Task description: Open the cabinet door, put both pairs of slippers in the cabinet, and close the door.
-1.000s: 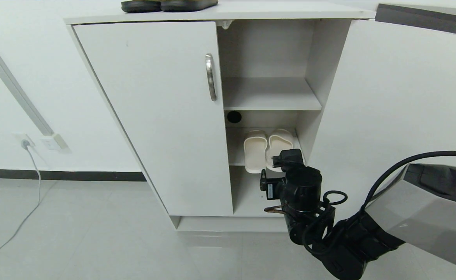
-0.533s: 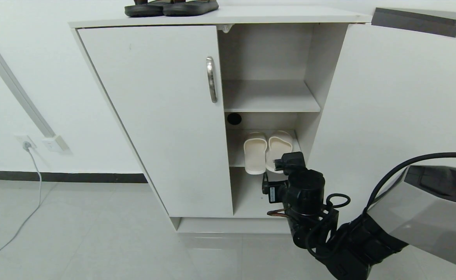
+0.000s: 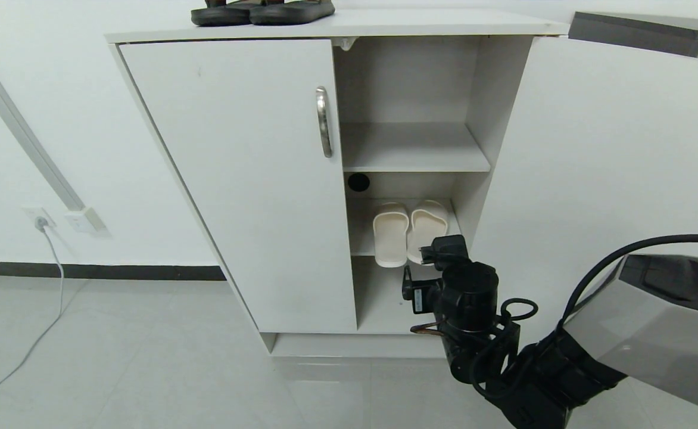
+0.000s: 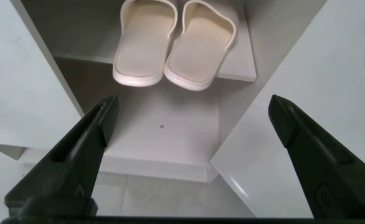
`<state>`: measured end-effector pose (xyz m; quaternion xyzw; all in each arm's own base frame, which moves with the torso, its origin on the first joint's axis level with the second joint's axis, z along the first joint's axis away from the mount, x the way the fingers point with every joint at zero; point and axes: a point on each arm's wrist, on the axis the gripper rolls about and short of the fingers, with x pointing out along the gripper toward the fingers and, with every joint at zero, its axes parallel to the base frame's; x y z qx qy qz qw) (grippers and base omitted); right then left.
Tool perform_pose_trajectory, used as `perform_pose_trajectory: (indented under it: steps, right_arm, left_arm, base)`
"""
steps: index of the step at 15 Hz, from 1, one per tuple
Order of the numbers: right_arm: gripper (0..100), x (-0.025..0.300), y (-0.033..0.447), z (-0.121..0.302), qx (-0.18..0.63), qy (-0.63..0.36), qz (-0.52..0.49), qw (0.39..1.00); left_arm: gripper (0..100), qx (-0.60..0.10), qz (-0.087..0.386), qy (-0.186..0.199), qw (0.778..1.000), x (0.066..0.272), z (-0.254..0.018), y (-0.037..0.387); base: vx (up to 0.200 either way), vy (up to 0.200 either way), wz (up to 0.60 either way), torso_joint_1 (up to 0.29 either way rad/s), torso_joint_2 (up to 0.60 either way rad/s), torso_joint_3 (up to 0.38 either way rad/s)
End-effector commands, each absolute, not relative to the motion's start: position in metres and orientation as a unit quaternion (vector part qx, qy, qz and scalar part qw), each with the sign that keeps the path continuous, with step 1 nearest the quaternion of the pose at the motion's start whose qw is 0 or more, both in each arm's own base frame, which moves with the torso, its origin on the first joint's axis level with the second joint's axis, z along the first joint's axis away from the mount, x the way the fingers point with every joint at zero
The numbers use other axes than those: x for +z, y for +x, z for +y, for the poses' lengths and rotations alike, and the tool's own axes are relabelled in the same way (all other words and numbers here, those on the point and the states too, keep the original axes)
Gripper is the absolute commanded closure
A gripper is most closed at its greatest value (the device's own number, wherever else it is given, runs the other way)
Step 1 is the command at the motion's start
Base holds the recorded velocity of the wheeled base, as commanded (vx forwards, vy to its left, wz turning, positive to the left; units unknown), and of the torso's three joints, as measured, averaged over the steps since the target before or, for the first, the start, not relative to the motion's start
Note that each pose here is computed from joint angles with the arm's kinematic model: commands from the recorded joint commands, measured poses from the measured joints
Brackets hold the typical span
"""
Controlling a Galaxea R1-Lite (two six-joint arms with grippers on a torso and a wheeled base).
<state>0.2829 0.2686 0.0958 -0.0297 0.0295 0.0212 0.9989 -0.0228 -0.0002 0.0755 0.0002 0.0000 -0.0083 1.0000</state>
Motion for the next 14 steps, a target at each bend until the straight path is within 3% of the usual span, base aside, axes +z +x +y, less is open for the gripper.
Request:
perform_pose_trajectory:
  steps: [1, 14]
  right_arm:
    - [0, 0.0942, 0.283, 0.2687, 0.021, -0.031, 0.031, 0.999]
    - [0, 0.0855, 0.2768, 0.2618, 0.044, -0.056, 0.031, 0.997]
  left_arm:
    - [100, -0.009, 0.001, 0.0, 1.0, 0.0755, -0.0002, -0.0227]
    - [100, -0.008, 0.001, 0.0, 1.0, 0.0755, -0.0002, -0.0227]
  base:
    - [0.0, 0.2, 0.0, -0.002, 0.0, 0.002]
    - [0.0, 0.2, 0.0, 0.002, 0.0, 0.002]
